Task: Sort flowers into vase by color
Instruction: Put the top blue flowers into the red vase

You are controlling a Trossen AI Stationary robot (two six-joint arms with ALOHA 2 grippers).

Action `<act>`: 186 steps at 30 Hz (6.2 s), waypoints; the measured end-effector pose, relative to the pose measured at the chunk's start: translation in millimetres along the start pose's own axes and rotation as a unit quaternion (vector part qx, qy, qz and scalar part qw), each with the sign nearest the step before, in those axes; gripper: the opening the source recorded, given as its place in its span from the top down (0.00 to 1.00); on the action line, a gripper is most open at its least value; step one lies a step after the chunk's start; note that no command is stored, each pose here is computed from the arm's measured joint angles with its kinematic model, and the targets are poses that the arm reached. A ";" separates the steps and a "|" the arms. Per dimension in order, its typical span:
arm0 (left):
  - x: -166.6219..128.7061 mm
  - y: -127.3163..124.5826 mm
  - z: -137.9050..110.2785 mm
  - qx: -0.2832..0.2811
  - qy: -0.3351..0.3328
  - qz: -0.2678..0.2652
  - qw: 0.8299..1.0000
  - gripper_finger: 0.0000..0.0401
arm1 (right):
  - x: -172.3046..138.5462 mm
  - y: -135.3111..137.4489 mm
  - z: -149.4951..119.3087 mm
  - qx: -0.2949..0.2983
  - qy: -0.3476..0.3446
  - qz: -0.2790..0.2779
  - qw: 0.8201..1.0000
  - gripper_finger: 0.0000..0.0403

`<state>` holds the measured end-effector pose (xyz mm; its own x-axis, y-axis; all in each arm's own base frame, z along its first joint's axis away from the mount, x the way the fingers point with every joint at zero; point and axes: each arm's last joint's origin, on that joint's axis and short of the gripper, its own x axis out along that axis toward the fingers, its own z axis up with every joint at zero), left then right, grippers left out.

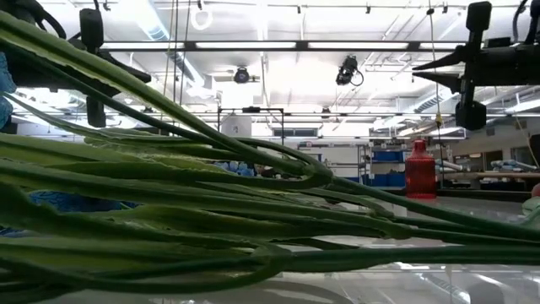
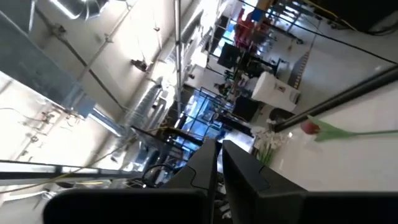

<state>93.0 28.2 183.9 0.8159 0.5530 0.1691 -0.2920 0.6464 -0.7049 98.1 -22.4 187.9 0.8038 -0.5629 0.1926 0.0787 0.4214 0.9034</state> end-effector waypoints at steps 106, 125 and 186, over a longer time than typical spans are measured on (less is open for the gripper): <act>49.5 -54.3 23.8 0.149 0.206 0.068 0.965 0.75 | 246.5 -26.2 -209.1 -0.307 0.562 -0.274 0.718 0.95; 63.4 -92.6 57.3 0.231 0.138 -0.013 0.963 0.59 | 263.2 98.6 -93.4 -0.351 0.322 -0.197 0.857 0.97; 186.0 -149.2 31.3 0.273 0.250 -0.190 0.909 0.97 | 236.2 198.5 -30.0 -0.415 0.215 0.071 0.881 0.59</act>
<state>272.7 51.1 342.1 0.9946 0.0149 -0.1026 -0.0344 0.9811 -0.1904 321.3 -50.4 401.2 0.9753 -0.2166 -0.0427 0.2203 0.9411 0.2565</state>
